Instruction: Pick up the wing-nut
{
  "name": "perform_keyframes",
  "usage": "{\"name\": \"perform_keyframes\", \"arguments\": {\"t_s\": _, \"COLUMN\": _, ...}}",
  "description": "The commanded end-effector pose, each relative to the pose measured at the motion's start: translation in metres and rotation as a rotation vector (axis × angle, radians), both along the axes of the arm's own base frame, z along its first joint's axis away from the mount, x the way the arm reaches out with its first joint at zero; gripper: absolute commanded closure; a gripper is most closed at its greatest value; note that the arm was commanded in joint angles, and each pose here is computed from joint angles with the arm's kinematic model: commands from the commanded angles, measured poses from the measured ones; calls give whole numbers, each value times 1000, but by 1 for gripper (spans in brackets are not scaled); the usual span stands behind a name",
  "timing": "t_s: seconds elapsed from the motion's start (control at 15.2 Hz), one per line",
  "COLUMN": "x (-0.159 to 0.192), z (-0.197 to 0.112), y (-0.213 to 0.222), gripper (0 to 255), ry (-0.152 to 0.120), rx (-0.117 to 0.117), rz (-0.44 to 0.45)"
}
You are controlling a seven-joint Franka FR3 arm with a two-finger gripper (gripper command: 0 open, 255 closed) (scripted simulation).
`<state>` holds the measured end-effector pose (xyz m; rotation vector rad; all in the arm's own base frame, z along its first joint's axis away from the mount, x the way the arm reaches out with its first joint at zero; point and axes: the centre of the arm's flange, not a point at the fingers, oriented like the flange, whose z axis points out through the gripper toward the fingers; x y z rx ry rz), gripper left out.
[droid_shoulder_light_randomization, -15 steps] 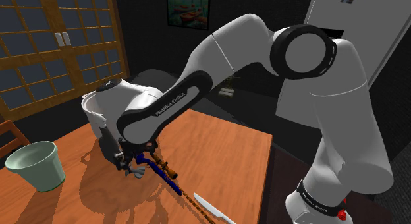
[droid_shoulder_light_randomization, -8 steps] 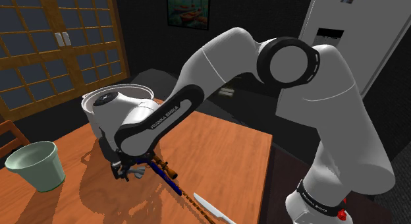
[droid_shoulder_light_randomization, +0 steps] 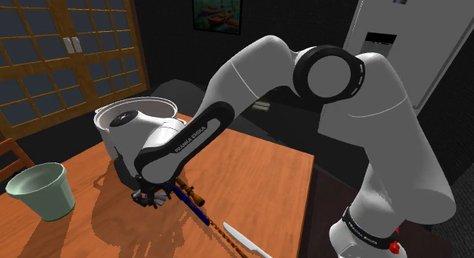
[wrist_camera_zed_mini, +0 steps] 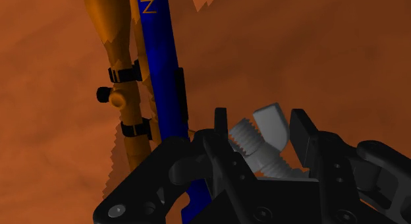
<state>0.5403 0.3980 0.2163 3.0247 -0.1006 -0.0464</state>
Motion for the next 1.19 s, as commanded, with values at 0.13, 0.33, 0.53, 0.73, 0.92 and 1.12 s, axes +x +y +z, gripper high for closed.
{"name": "perform_keyframes", "arguments": {"t_s": 0.13, "x": 0, "z": -1, "y": -1, "gripper": 255, "ry": 1, "rx": 0, "rz": 0}}
{"name": "perform_keyframes", "arguments": {"t_s": 0.33, "x": 0, "z": 5, "y": 1, "gripper": 255, "ry": 0, "rx": 0, "rz": 0}}
{"name": "perform_keyframes", "arguments": {"t_s": 0.53, "x": 0, "z": 21, "y": 1, "gripper": 255, "ry": 0, "rx": 0, "rz": 0}}
{"name": "perform_keyframes", "arguments": {"t_s": 0.73, "x": 0, "z": 36, "y": 1, "gripper": 255, "ry": 0, "rx": 0, "rz": 0}}
{"name": "perform_keyframes", "arguments": {"t_s": 0.92, "x": 0, "z": 52, "y": 1, "gripper": 255, "ry": 0, "rx": 0, "rz": 0}}
{"name": "perform_keyframes", "arguments": {"t_s": 1.12, "x": 0, "z": 68, "y": 1, "gripper": 255, "ry": 0, "rx": 0, "rz": 0}}
